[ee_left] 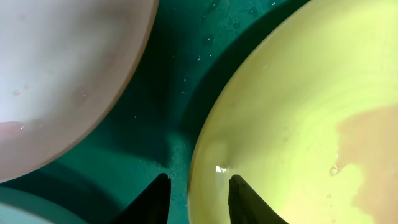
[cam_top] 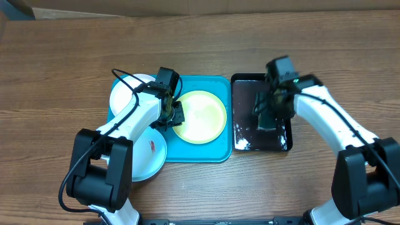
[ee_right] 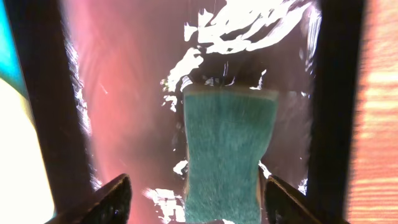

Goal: Clean dirty plates on tray and stack at the side
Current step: 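Place the sponge back in the black tray and lift right arm away, then lift the yellow plate with left gripper and carry it left off tray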

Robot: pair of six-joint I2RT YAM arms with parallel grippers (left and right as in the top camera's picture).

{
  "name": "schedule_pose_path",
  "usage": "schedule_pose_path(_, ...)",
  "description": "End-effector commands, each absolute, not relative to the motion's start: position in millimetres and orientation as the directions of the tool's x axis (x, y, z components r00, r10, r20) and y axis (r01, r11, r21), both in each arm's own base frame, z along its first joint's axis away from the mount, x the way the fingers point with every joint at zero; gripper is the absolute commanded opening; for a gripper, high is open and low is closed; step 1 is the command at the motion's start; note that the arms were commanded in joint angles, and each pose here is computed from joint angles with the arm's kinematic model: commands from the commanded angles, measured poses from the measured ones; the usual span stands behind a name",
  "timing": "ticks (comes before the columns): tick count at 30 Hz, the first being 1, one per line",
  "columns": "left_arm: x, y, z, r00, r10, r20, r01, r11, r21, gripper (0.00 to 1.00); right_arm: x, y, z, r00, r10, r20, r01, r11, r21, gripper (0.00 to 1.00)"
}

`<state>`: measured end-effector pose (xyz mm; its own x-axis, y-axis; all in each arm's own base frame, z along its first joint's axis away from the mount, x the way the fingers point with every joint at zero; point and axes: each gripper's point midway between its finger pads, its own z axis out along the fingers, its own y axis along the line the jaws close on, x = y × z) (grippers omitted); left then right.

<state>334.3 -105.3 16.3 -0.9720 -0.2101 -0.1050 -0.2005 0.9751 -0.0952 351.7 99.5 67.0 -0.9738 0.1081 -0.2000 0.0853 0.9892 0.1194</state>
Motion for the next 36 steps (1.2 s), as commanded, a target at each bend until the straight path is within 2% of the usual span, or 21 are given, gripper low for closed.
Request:
schedule_pose_path(1,328,-108,10,-0.977,-0.198,-0.082,-0.190,0.977,-0.091,0.33,386,81,114,-0.941,0.197,-0.276,0.153,0.973,0.173,0.74)
schedule_pose_path(5,324,-108,6,-0.978,-0.195,-0.075,-0.188,0.978,-0.087,0.33,398,38,131,-0.909,0.300,-0.289,0.256,0.950,0.180,0.75)
schedule_pose_path(7,323,-108,3,-0.978,-0.193,-0.079,-0.186,0.978,-0.089,0.27,398,17,130,-0.892,0.351,-0.283,0.311,0.934,0.178,0.75)
schedule_pose_path(9,323,-108,0,-0.977,-0.196,-0.084,-0.188,0.978,-0.093,0.23,395,-2,128,-0.879,0.393,-0.271,0.357,0.918,0.173,0.83)
schedule_pose_path(11,322,-108,-2,-0.975,-0.203,-0.086,-0.195,0.976,-0.095,0.22,393,-18,127,-0.864,0.429,-0.263,0.396,0.902,0.171,0.92)
schedule_pose_path(12,322,-108,-3,-0.975,-0.203,-0.087,-0.195,0.976,-0.097,0.22,392,-24,127,-0.858,0.442,-0.263,0.410,0.896,0.170,1.00)
schedule_pose_path(14,323,-109,-3,-0.975,-0.203,-0.089,-0.194,0.976,-0.101,0.17,391,-34,127,-0.846,0.464,-0.263,0.433,0.885,0.170,1.00)
schedule_pose_path(16,324,-110,-3,-0.975,-0.202,-0.090,-0.192,0.976,-0.105,0.04,392,-42,127,-0.836,0.480,-0.267,0.449,0.877,0.172,1.00)
schedule_pose_path(24,343,-105,32,-0.977,-0.183,-0.112,-0.172,0.980,-0.100,0.04,391,-48,127,-0.827,0.494,-0.266,0.464,0.869,0.171,1.00)
schedule_pose_path(36,388,-94,96,-0.958,-0.133,-0.252,-0.128,0.991,-0.037,0.04,391,-48,127,-0.827,0.494,-0.266,0.464,0.869,0.171,1.00)
